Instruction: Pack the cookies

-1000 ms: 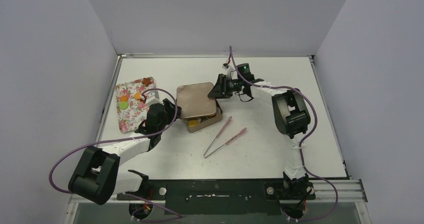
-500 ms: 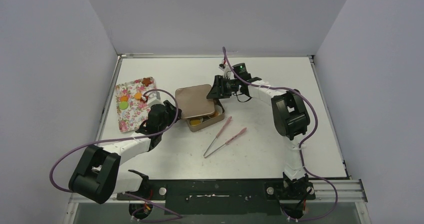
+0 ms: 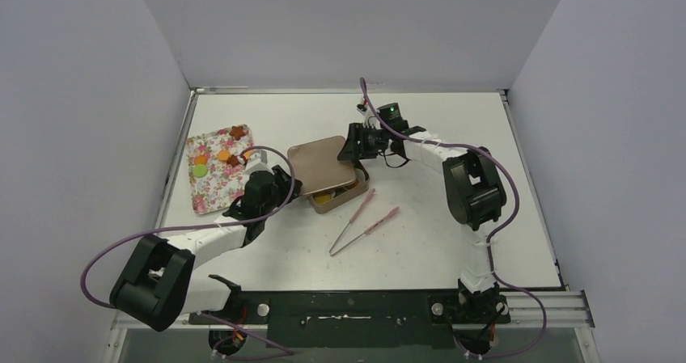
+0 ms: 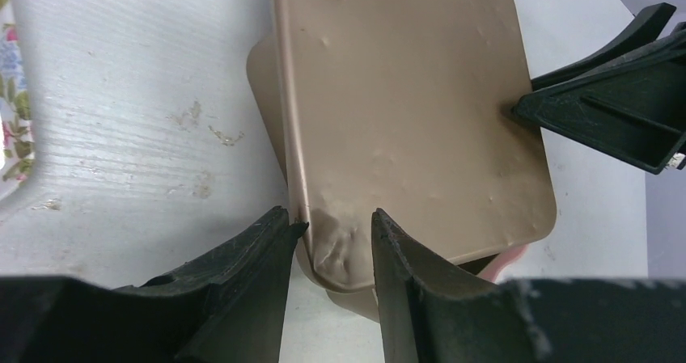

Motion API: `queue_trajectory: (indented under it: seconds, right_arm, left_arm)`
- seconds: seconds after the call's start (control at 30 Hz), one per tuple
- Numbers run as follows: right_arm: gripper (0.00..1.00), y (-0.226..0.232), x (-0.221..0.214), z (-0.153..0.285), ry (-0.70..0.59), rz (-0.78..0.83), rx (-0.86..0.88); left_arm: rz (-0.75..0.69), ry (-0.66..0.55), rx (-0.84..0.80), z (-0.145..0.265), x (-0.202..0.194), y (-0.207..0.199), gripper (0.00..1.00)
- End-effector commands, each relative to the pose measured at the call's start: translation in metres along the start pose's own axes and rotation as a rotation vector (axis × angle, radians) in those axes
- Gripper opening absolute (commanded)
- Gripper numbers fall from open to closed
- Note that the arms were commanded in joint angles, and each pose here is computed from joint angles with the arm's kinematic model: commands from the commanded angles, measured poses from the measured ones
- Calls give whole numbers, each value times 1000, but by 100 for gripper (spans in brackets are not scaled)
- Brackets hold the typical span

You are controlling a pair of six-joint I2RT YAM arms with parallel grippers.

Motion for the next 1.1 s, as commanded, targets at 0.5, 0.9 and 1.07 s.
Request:
queue_trajectory:
  seconds: [0.5, 0.9, 1.07]
  right_arm:
    - [47, 11, 1, 26, -109, 87, -38]
    - [46, 12, -2, 31, -129, 126, -51]
    - [46, 7, -4, 30, -128, 133, -72]
  left_arm:
    - [23, 16, -128, 11, -3, -32, 26]
    - [-70, -5, -140, 21, -4, -50, 17]
    - [-71, 10, -160, 22, -9, -55, 17]
Point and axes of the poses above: each gripper's point midway between its finger pads, its own z axis back along the fingers, its own y axis along the line the jaws close on, x = y × z, the point moved 7 cm from there along z, back along the fingers, and after that the axes turned 10 degrees about -z, right-handed, at the moved point
